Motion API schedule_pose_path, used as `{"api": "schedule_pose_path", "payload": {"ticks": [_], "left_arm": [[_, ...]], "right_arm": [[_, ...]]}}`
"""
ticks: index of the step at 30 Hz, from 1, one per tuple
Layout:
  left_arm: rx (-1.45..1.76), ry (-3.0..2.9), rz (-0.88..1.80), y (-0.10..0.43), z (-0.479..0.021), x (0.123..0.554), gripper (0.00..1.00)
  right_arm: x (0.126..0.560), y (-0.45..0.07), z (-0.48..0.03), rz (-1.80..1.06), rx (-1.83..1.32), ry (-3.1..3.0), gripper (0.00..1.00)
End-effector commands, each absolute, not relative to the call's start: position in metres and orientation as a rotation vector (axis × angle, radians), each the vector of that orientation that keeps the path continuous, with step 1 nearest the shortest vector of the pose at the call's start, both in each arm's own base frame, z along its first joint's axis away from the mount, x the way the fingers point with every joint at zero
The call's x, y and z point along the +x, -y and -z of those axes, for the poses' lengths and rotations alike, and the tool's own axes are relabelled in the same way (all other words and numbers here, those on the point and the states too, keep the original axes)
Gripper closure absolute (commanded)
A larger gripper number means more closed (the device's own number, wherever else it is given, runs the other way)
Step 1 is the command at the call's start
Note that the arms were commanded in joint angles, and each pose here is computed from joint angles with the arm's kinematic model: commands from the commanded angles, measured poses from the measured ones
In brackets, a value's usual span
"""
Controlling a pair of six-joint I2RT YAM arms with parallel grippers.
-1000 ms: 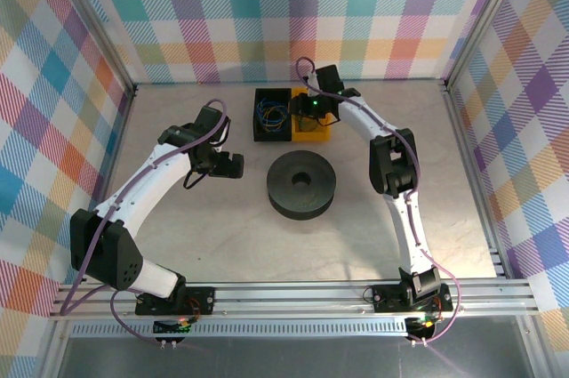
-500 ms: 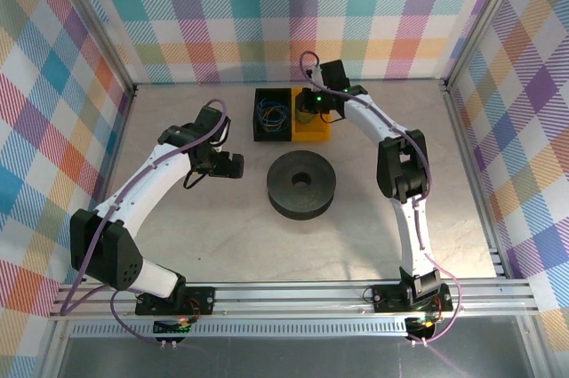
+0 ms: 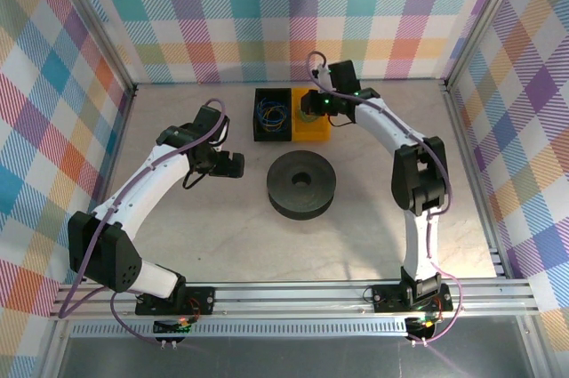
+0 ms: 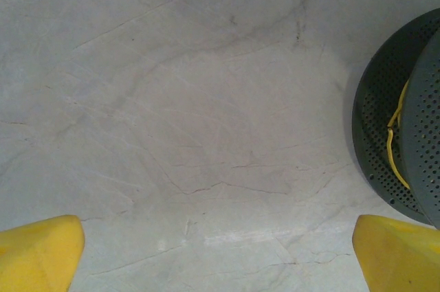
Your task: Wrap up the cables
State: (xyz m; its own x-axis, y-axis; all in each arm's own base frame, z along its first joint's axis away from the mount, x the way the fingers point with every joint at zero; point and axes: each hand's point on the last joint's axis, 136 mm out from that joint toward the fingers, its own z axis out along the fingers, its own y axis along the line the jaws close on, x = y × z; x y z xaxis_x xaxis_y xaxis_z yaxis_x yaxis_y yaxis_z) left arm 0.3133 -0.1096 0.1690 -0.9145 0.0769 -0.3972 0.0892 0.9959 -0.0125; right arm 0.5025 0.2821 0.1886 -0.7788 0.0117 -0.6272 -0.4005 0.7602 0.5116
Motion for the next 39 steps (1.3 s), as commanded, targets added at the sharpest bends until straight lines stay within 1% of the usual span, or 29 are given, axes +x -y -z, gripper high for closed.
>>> {"api": "schedule_pose_path", "payload": {"ticks": [1, 4, 10, 12, 16, 22, 25, 27, 28, 31, 39], "left_arm": [[0.141, -2.69, 0.142, 0.126, -0.177, 0.319, 0.0], [0.137, -2.644, 0.266, 0.143, -0.186, 0.328, 0.0], [0.189, -2.469, 0.654, 0.195, -0.219, 0.346, 0.0], [0.198, -2.386, 0.757, 0.207, -0.229, 0.349, 0.0], [0.213, -2.208, 0.919, 0.221, -0.252, 0.349, 0.02], [0.287, -2.015, 1.097, 0.236, -0.284, 0.338, 0.21], [0.353, -1.938, 1.149, 0.242, -0.299, 0.331, 0.34], [0.396, -1.909, 1.168, 0.245, -0.305, 0.326, 0.46], [0.411, -1.9, 1.171, 0.246, -0.306, 0.325, 0.5], [0.45, -1.882, 1.188, 0.249, -0.308, 0.32, 0.57], [0.449, -1.914, 1.206, 0.252, -0.293, 0.324, 0.57]], "right_arm": [[0.48, -0.288, -0.236, -0.936, -0.412, -2.216, 1.0], [0.452, -0.29, -0.254, -1.031, -0.479, -2.191, 1.0], [0.383, -0.295, -0.299, -1.365, -0.589, -2.102, 1.0], [0.363, -0.295, -0.312, -1.464, -0.592, -2.082, 1.0], [0.34, -0.289, -0.327, -1.566, -0.524, -2.062, 1.0], [0.322, -0.282, -0.337, -1.669, -0.42, -2.035, 1.0], [0.319, -0.281, -0.338, -1.703, -0.385, -2.028, 1.0], [0.318, -0.282, -0.34, -1.732, -0.367, -2.018, 1.0], [0.318, -0.282, -0.34, -1.745, -0.357, -2.018, 1.0], [0.318, -0.282, -0.342, -1.763, -0.343, -2.013, 1.0], [0.317, -0.283, -0.355, -1.791, -0.349, -1.98, 1.0]]}}
